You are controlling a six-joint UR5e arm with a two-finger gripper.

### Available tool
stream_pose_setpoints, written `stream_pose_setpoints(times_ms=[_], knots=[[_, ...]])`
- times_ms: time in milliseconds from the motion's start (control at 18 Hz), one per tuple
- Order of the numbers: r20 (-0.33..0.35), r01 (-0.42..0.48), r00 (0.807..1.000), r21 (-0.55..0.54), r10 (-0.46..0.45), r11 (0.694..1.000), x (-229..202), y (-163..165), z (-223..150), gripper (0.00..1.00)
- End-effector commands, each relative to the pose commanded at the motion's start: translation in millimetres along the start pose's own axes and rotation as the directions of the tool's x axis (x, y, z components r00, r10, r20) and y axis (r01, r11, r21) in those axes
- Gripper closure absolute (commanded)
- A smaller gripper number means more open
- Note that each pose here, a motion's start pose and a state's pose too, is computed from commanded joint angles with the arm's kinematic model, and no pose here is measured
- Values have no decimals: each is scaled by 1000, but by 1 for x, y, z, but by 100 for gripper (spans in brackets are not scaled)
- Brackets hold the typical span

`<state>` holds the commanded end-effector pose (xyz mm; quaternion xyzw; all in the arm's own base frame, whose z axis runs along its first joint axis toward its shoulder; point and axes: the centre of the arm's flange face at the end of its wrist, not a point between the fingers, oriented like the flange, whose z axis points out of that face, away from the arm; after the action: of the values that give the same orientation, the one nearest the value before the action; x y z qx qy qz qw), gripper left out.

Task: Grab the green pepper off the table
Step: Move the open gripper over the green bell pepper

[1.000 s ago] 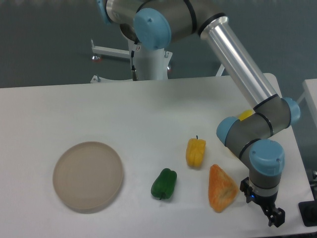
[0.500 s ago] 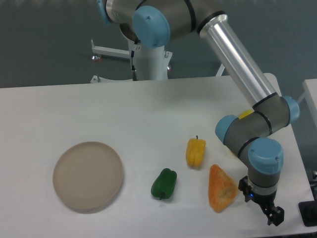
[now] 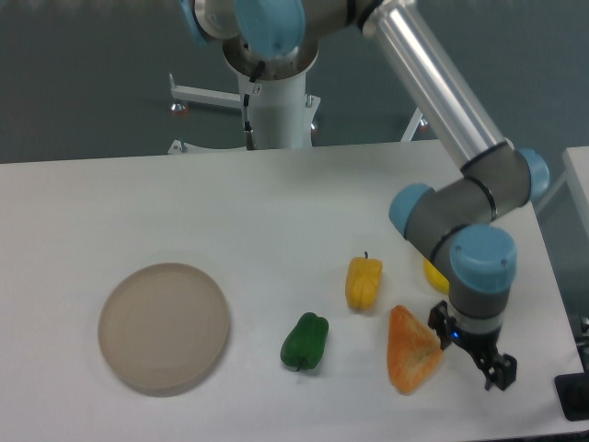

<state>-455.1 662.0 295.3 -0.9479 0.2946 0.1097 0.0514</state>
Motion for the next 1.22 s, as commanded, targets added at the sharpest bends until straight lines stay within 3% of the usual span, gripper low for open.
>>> stream_pose_setpoints(times_ms=[167,278,444,667,833,944,1222], knots=[[-32,111,993,33,-110,993,35,-27,-14,0],[-59,214,976,76,-209,974,54,-50,-29,0],[-123,341,937,132,-326,931,83,-79,-48,0],[-213,484,866,126,-453,866,117,-89,-49,0],[-225,541,831,114,-509,833,132,-99,-42,0],[-209,594,799,133,-564,793,131,-100,-36,0],[-203,589,804,144,-559,795,135,-106,-20,0]])
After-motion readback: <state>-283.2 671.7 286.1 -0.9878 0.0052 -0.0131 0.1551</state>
